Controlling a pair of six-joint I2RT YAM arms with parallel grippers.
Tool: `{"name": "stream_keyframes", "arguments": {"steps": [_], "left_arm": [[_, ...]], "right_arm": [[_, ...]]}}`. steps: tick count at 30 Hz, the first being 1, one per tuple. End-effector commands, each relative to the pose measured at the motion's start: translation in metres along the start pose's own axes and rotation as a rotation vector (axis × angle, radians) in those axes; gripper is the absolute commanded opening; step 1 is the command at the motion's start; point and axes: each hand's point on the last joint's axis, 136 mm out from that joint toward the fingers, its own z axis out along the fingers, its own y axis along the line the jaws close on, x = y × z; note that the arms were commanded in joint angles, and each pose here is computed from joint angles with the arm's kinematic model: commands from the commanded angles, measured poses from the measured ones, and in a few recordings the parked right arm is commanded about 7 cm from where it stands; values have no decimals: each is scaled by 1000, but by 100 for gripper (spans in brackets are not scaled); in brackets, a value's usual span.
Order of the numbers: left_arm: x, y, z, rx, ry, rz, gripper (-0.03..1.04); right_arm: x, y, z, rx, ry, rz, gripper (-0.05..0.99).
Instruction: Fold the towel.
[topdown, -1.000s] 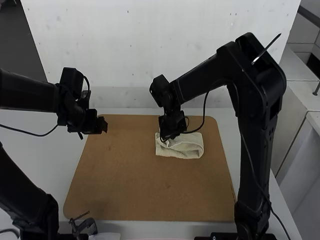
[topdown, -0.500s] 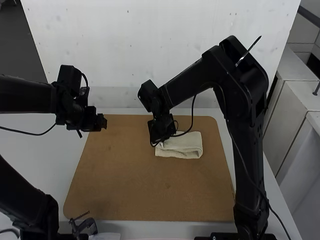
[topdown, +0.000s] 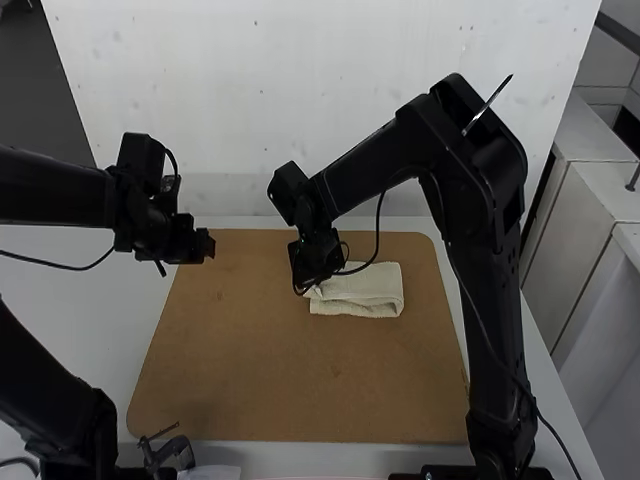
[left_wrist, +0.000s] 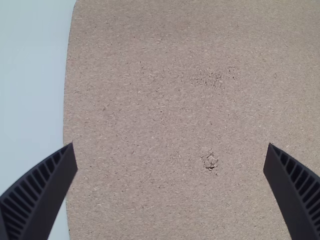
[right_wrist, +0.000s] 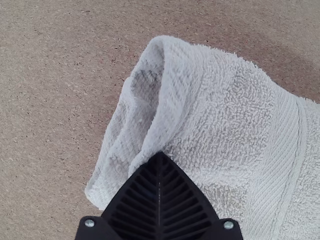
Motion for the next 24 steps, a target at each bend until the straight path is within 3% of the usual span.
{"name": "stream_keyframes", "arguments": {"steps": [1, 3, 9, 11, 17, 20, 24], "left_arm": [[0, -1, 1, 9, -3, 14, 96], [-1, -2, 0, 9, -6, 16, 96], [-3, -3, -2, 13, -18, 20, 96], [-3, -5, -3, 15, -19, 23, 96], [-4, 2, -3, 2, -22, 13, 96], [-4, 4, -6, -2, -29, 39, 96], [-4, 7, -12, -8, -57, 34, 96]], "right_arm": [[-24, -17, -25, -4, -69, 59, 2], [-27, -32, -33, 9, -68, 72, 17], [-31, -89, -47, 44, -87, 164, 82], [-30, -110, -51, 59, -103, 195, 96], [-13, -181, -56, 109, -155, 282, 96], [0, -212, -61, 130, -201, 327, 96], [10, -250, -78, 145, -309, 394, 96]]}}
